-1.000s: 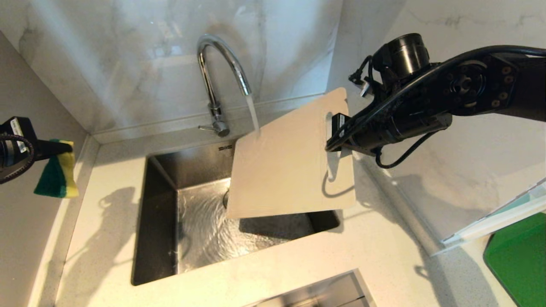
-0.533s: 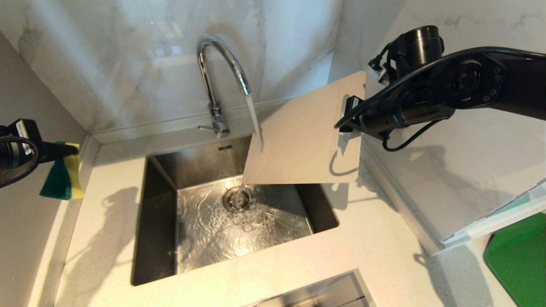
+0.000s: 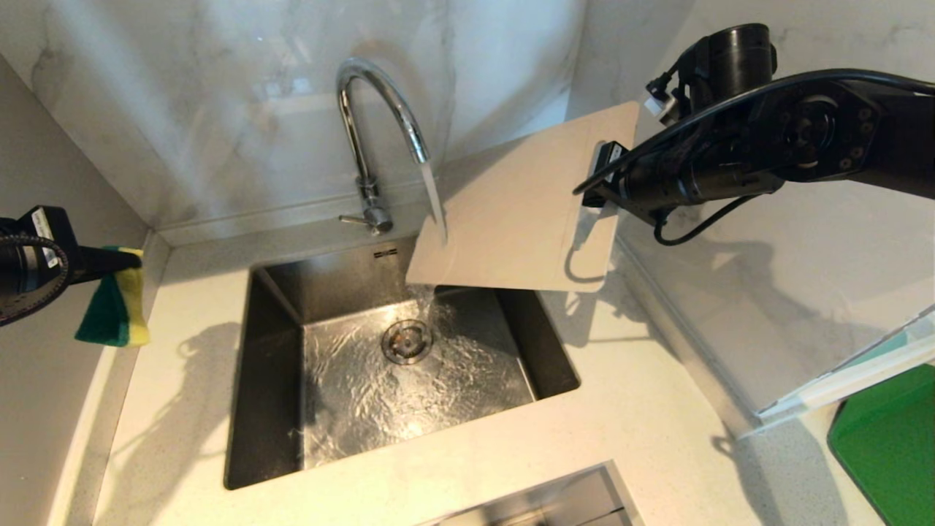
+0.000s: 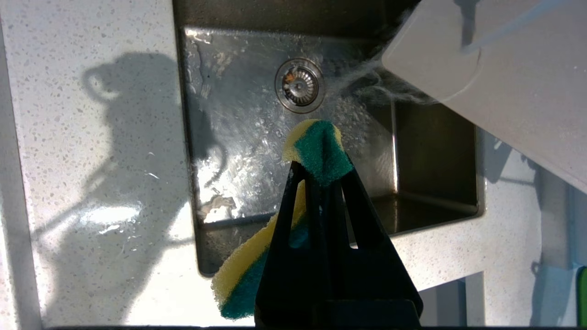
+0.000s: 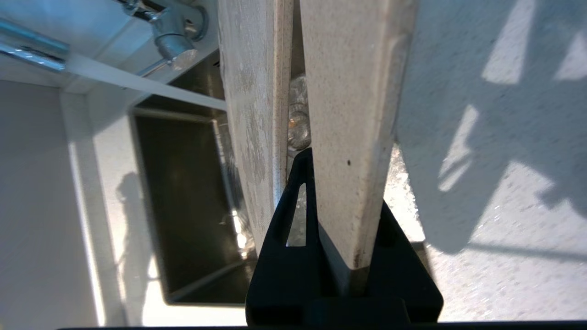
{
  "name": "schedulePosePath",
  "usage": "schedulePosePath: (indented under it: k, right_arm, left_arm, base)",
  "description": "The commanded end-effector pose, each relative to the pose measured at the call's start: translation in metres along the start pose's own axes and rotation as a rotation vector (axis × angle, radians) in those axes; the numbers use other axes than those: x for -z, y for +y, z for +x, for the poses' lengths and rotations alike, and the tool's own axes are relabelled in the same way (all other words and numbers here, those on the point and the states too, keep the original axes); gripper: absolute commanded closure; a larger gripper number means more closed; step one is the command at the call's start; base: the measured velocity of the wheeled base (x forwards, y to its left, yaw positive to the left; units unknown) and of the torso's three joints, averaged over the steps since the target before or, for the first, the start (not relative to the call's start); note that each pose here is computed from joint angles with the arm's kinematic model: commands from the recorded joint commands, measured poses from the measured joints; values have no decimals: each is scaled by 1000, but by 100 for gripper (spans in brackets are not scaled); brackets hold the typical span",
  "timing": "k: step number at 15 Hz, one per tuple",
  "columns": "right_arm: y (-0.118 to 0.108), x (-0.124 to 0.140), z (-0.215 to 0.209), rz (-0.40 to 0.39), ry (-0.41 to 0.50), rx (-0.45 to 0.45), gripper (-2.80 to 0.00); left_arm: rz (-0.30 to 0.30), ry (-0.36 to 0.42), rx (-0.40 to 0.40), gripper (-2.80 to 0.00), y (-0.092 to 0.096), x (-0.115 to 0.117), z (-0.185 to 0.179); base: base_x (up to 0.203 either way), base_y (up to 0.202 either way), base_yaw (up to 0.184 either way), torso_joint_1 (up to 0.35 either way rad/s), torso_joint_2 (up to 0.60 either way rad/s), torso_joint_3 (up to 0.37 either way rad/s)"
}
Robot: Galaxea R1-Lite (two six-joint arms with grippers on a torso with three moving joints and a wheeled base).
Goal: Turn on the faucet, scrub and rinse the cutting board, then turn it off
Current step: Turn off the tap
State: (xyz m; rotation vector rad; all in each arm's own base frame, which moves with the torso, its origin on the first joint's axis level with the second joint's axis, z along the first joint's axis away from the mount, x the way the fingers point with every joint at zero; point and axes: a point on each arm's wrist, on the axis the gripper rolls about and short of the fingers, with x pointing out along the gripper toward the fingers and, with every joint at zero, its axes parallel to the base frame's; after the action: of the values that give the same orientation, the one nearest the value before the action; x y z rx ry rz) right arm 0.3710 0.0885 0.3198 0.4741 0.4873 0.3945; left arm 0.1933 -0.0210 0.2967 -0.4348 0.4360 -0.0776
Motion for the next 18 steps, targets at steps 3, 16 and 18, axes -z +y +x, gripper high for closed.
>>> schedulePosePath:
  k: [3,16,18]
  right_arm:
    - [11,10,3,36,37,-23,0]
    - [65,70,44,-26,225,-129,0]
    - [74,83,46,-39,262,-138,0]
  left_arm:
    - [-16,7,-3,0,1,3,-1]
    - [-28,7,5,0,0,4,-3]
    - [-27,4,8,0,0,4,-4]
  base:
    - [0,0,0,0,0,0]
    - [0,0,0,0,0,0]
    - [0,0,0,0,0,0]
